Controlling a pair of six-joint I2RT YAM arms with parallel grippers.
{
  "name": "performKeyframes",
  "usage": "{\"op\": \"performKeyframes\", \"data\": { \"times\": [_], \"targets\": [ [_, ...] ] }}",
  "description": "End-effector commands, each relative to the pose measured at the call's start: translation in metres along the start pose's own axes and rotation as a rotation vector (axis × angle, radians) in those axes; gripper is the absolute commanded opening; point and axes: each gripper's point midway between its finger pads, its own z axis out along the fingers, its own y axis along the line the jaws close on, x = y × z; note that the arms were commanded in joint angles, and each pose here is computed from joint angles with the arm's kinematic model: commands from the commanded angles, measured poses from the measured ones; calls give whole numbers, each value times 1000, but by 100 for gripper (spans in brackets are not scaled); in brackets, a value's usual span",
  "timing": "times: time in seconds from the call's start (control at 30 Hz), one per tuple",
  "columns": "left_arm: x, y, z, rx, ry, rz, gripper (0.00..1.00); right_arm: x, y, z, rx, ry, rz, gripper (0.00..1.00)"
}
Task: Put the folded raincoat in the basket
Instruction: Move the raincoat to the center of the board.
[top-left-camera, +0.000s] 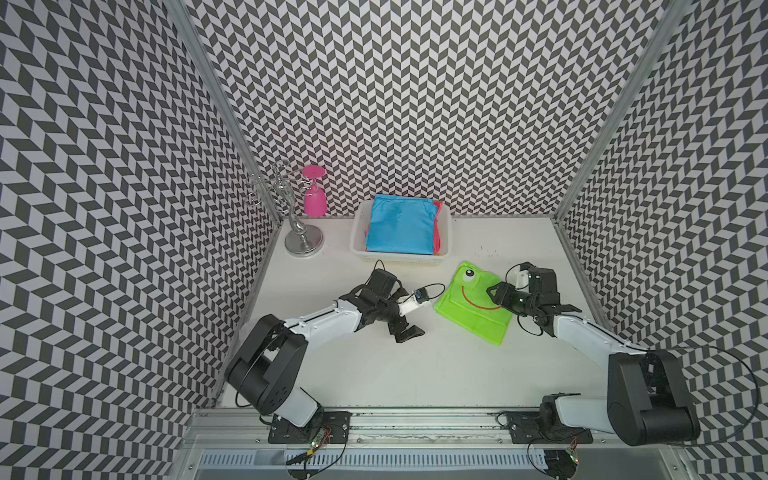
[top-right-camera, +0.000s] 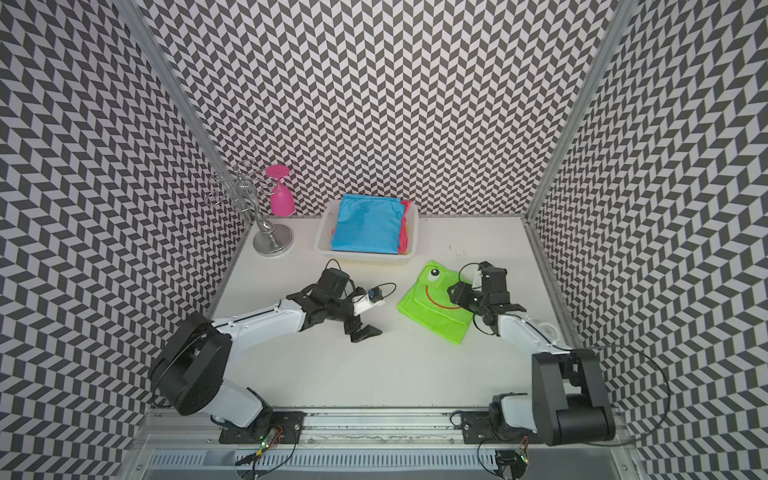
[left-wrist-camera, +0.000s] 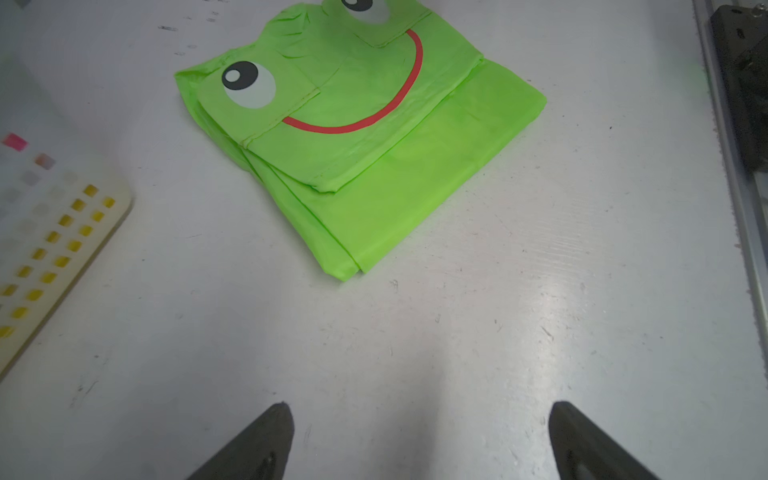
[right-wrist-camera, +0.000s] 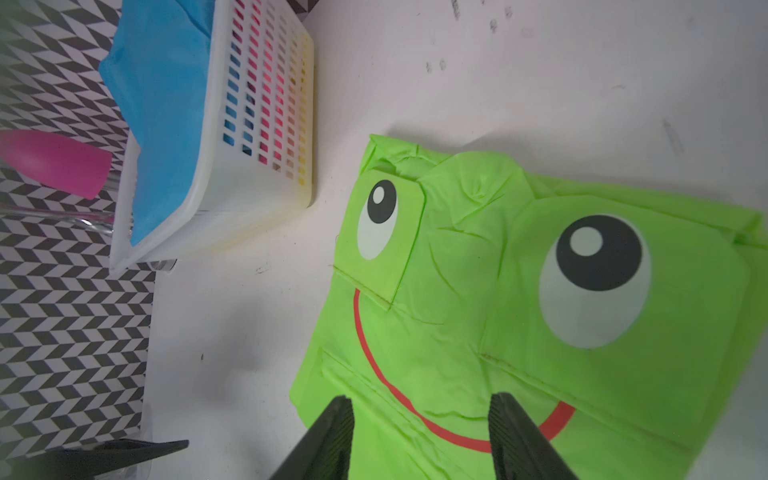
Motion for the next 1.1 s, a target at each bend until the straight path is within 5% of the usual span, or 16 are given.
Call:
{"op": "performKeyframes", "data": {
  "times": [0.0, 0.33, 0.53, 0.7, 1.07],
  "targets": [
    [-28, 37, 15, -119, -66, -95, 100, 4, -17, -1, 22, 1, 47, 57],
    [-49, 47, 57, -138, -79, -198, 95, 6, -75, -26, 146, -73, 173, 60],
    [-38, 27, 82, -61, -48, -246, 79, 25, -71, -20, 85, -13, 165, 59],
    [-37, -3, 86, 55, -48, -182, 64, 34, -68, -13, 40, 39, 120, 56],
    [-8, -77, 68, 347, -18, -6, 61, 50, -60, -3, -34, 146, 51, 47]
  ]
}}
